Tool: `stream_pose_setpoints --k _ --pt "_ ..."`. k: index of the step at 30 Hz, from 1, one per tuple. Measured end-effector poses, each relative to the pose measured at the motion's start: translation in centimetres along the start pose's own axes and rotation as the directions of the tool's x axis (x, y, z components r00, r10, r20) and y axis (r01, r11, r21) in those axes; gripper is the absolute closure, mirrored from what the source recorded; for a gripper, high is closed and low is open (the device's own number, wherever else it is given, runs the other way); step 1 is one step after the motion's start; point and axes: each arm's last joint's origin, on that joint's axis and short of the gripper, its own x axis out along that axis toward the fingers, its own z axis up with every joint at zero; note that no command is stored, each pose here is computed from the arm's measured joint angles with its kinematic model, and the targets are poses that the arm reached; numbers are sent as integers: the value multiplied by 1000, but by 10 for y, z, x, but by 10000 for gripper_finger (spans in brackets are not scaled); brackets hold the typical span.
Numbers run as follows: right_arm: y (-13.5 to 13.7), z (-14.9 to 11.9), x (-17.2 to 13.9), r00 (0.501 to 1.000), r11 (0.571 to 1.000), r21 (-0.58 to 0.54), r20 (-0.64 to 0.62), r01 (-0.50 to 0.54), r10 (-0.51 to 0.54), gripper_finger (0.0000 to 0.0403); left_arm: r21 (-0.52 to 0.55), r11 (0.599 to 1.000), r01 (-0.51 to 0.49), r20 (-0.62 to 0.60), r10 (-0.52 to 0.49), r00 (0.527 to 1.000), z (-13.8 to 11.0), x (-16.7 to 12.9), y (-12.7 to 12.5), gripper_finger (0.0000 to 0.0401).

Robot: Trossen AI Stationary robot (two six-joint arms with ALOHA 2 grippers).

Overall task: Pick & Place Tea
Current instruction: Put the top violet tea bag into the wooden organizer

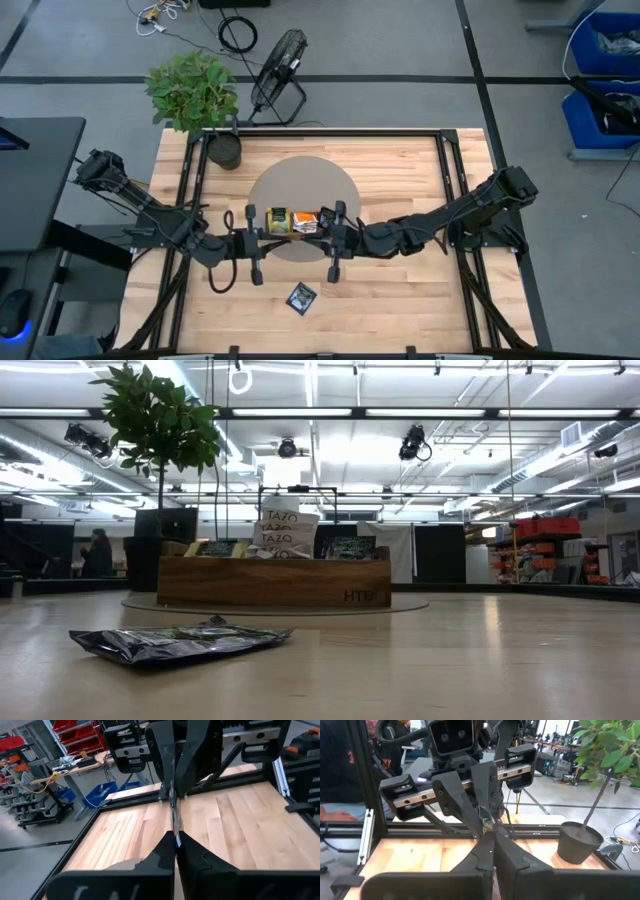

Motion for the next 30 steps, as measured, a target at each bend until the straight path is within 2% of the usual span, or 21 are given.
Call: stream_pose_setpoints --k 5,12,14,18,22,26,30 --pt "-1 -1 -4 999 1000 -17 -51 -13 12 358 22 1000 4 -48 -3 999 -6 0 0 396" --pt "-11 18 -23 997 1000 14 -71 -25 26 283 26 1000 -1 -93 3 996 -12 1 1 397" --pt "-15 25 -21 991 998 30 -123 -49 52 265 25 1000 -7 -95 10 995 -12 2 2 398" --pt "-20 40 -11 974 999 -28 -223 -41 34 240 23 1000 -3 -104 6 995 -13 5 5 398" --pt "-26 59 -1 956 994 -39 -280 -103 89 233 13 1000 5 -109 -4 994 -13 8 8 398" --pt "-31 62 10 916 990 -49 -388 -135 105 241 13 1000 0 -112 2 994 -13 9 10 398" --pt "-31 65 23 905 983 -25 -397 -180 155 249 16 1000 6 -112 -4 994 -13 9 9 398"
